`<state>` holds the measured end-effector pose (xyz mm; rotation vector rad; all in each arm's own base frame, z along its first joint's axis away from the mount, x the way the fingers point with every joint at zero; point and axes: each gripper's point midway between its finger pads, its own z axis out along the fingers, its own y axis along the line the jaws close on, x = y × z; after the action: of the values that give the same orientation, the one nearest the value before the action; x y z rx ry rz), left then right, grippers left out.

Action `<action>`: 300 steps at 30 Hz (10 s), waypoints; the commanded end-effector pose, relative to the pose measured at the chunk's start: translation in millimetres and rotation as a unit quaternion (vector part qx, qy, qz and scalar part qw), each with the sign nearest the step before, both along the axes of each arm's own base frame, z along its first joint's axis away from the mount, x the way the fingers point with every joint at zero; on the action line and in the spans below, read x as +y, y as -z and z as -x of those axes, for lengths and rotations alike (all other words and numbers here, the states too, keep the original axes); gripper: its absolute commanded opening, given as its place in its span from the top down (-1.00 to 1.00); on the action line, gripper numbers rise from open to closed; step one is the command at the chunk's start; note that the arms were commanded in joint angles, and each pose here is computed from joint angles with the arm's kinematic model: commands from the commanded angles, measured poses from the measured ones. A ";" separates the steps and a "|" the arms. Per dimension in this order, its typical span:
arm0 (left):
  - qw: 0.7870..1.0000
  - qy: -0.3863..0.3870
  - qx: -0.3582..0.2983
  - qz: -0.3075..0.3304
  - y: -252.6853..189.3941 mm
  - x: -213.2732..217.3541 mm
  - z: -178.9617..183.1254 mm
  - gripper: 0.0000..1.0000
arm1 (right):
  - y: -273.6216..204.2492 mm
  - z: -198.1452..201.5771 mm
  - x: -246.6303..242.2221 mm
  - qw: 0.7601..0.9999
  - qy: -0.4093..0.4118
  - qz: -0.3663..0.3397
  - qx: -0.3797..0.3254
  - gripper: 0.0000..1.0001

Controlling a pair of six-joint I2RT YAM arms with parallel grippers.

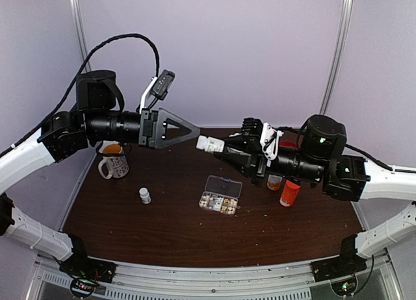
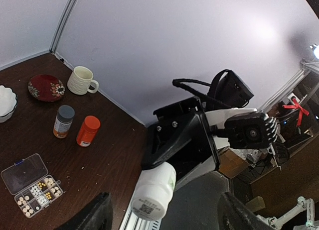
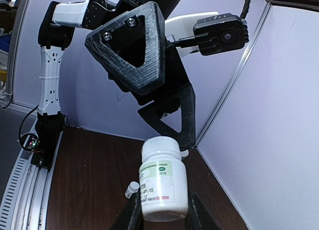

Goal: Sort the pills into containers
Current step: Screw the lid of the pill bottle onto the pill bottle, then pass from the right arm to the left, then place the pill bottle at the center of the board, then close the lid of the pill container.

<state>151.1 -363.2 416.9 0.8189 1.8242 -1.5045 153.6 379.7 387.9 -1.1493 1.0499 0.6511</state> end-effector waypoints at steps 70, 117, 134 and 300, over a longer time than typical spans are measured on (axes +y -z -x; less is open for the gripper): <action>0.901 -0.224 -0.021 -0.371 163.5 50.3 -110.4 0.60 | 85.9 -35.7 -28.4 0.983 0.130 0.032 0.122 -0.38; 0.823 -0.190 0.086 -0.528 364.0 45.9 -129.5 -0.18 | 184.8 -48.9 -44.5 0.938 0.195 0.059 0.280 -0.41; 0.817 -0.197 0.083 -0.536 352.6 50.3 -131.3 0.47 | 185.2 -49.1 -46.9 0.938 0.199 0.062 0.278 -0.41; 0.934 -0.213 0.134 -0.255 333.3 -10.5 -98.0 0.10 | 357.3 -102.5 -22.2 0.725 0.116 0.280 0.618 0.85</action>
<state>240.5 -362.6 71.1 0.4216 2.5214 -0.8375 250.4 366.7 46.4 -0.9846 2.5868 1.0765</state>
